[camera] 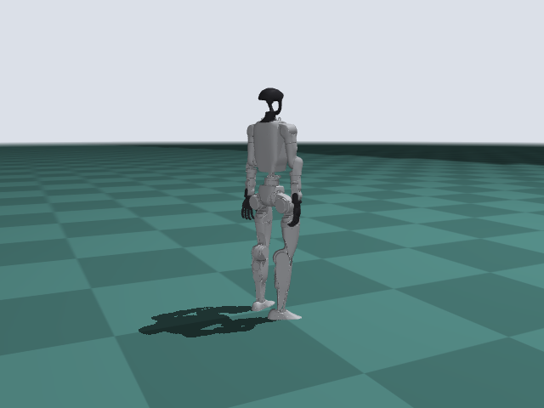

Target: In place motions

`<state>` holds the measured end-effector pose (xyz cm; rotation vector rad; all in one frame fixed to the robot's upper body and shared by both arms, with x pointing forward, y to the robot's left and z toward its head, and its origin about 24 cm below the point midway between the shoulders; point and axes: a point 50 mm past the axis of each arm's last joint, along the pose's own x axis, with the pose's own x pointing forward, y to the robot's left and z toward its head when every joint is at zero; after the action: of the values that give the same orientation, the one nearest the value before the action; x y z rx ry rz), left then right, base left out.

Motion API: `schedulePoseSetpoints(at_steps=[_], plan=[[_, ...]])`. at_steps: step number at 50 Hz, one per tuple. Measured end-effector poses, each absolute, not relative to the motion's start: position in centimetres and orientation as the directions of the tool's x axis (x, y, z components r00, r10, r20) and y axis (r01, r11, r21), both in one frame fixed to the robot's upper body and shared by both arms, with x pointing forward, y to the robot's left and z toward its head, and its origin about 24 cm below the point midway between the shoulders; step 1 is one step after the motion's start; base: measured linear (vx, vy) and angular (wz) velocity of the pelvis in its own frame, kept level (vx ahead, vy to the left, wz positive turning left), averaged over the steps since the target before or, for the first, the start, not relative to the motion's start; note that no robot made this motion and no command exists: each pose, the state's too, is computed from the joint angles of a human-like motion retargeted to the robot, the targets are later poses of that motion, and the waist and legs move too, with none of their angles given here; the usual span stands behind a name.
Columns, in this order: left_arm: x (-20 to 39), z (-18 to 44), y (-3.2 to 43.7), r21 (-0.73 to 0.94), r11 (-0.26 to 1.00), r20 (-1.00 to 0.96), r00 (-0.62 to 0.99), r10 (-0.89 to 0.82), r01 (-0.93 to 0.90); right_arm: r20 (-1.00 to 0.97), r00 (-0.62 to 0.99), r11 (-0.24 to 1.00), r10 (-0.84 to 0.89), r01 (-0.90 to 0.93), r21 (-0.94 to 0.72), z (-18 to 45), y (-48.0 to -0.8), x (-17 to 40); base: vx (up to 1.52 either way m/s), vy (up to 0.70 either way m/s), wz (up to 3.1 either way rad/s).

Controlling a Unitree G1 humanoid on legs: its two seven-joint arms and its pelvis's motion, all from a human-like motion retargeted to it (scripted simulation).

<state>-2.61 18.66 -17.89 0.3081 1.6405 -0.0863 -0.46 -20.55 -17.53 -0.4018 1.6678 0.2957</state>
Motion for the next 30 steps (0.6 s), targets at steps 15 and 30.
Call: schedulePoseSetpoints(at_steps=[15,30], plan=[[-2.67,-17.89,18.61,0.128,0.961,-0.987,-0.065,0.148,0.246,-0.99,-0.107,0.904,-0.091,-0.426,-0.037,-17.54,-20.52,-0.47,0.0,0.0,0.0],[-2.65,-17.9,18.58,0.127,0.961,-0.987,-0.064,0.147,0.246,-0.99,-0.107,0.903,-0.09,-0.427,-0.036,-17.55,-20.46,-0.46,0.0,0.0,0.0]])
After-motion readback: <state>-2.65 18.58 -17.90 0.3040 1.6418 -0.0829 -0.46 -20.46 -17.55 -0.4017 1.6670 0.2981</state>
